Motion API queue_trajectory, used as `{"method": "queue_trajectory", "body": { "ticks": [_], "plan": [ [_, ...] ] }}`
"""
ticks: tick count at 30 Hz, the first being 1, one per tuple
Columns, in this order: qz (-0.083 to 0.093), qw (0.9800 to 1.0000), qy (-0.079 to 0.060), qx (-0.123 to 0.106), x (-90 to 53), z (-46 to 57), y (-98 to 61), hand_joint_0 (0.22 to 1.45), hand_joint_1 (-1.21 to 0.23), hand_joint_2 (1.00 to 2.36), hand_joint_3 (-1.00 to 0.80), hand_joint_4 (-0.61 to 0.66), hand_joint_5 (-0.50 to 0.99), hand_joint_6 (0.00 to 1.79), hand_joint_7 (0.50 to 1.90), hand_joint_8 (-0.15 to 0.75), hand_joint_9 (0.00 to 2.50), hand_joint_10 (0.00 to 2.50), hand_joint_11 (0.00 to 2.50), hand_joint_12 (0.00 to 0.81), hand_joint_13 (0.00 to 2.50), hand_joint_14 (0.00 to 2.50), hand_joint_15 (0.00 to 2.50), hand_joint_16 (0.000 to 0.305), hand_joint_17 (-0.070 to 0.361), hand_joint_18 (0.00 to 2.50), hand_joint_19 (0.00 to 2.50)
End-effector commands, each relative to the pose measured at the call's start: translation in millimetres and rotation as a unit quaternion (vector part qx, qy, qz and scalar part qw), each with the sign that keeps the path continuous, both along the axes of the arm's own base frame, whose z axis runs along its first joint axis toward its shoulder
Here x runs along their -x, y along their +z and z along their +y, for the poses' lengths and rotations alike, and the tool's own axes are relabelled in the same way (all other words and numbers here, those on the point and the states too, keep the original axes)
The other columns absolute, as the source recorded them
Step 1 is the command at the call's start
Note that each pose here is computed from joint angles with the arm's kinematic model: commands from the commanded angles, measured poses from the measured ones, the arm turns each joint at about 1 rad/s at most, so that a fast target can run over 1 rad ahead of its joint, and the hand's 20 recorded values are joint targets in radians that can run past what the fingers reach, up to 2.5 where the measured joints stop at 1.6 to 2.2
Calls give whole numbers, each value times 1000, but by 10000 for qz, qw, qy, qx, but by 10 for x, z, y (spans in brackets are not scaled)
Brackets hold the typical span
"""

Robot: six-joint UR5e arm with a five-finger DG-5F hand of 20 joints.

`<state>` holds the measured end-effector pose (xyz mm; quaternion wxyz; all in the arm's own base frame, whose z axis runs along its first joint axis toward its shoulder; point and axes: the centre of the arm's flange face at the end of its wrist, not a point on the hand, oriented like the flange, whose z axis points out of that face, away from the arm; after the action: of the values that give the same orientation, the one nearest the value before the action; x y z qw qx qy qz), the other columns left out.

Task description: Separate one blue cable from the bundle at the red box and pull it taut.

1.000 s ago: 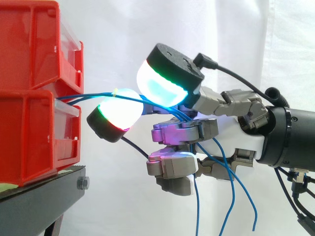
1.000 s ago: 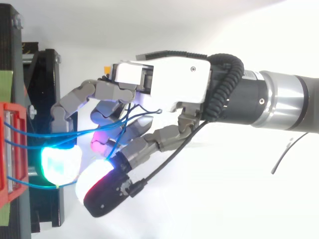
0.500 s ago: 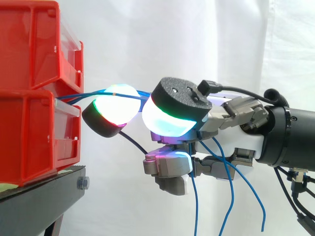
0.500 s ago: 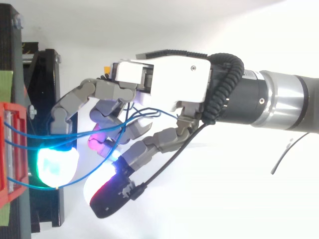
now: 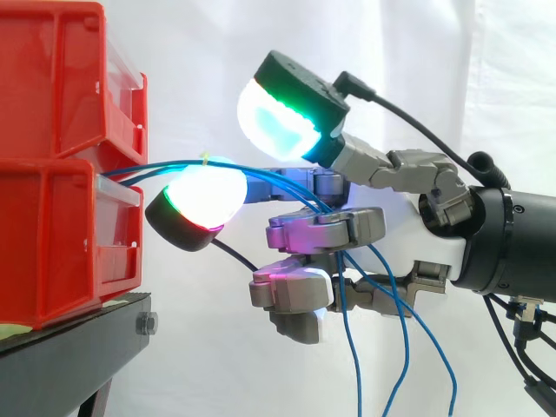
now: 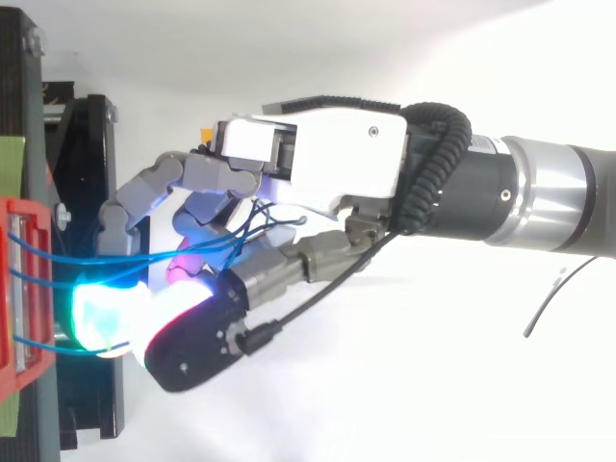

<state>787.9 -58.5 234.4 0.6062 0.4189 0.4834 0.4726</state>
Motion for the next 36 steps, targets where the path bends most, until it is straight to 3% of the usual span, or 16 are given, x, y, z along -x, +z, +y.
{"method": "queue_trajectory", "body": {
  "ticks": [1,4,6,13,19,24,26,28,29,31,33,36],
  "plan": [
    [6,10000,0,1,1,0,-2,628,-515,1002,-471,28,-132,849,824,231,996,1884,1365,360,1152,13,1490,43,97,872,1246],
    [14,10000,0,2,2,0,-4,621,-651,1010,-361,22,-131,848,836,232,1005,1792,1424,358,1150,13,1505,43,97,880,1238],
    [-2,10000,0,0,0,0,0,652,-845,1011,-344,14,-140,862,881,229,979,1750,1445,361,1148,13,1489,44,100,901,1215],
    [6,10000,0,1,1,0,-2,748,-985,1000,-500,-48,-153,908,940,227,954,1732,1430,367,1116,18,1431,45,101,960,1104],
    [14,10000,0,2,2,0,-4,733,-1007,1000,-500,-27,-155,918,946,220,950,1714,1432,370,1110,21,1422,44,100,965,1090],
    [21,10000,0,3,3,0,-5,631,-1016,1000,-500,13,-156,915,928,228,945,1706,1442,379,1091,19,1405,45,101,958,1107],
    [14,10000,0,2,2,0,-4,661,-971,1000,-500,9,-156,914,914,229,948,1709,1428,382,1095,19,1394,44,100,958,1111],
    [21,10000,0,3,3,0,-5,735,-942,1000,-500,-52,-162,916,1026,225,950,1712,1424,380,1099,19,1387,44,100,964,1108],
    [21,10000,0,3,3,0,-5,747,-952,1009,-404,-69,-175,931,1075,226,930,1671,1433,376,1095,19,1380,45,101,966,1100],
    [14,10000,0,2,5,0,7,764,-956,1013,-345,-31,-194,942,1058,225,893,1625,1406,383,1073,19,1353,45,101,955,1102],
    [21,10000,0,3,6,-1,5,774,-948,1005,-431,24,-205,923,899,222,840,1564,1406,385,1014,22,1297,45,101,924,1065],
    [21,10000,0,1,3,10,-5,729,-979,1000,-500,57,-213,910,881,218,828,1579,1377,383,996,23,1253,45,102,919,1035]
  ]
}}
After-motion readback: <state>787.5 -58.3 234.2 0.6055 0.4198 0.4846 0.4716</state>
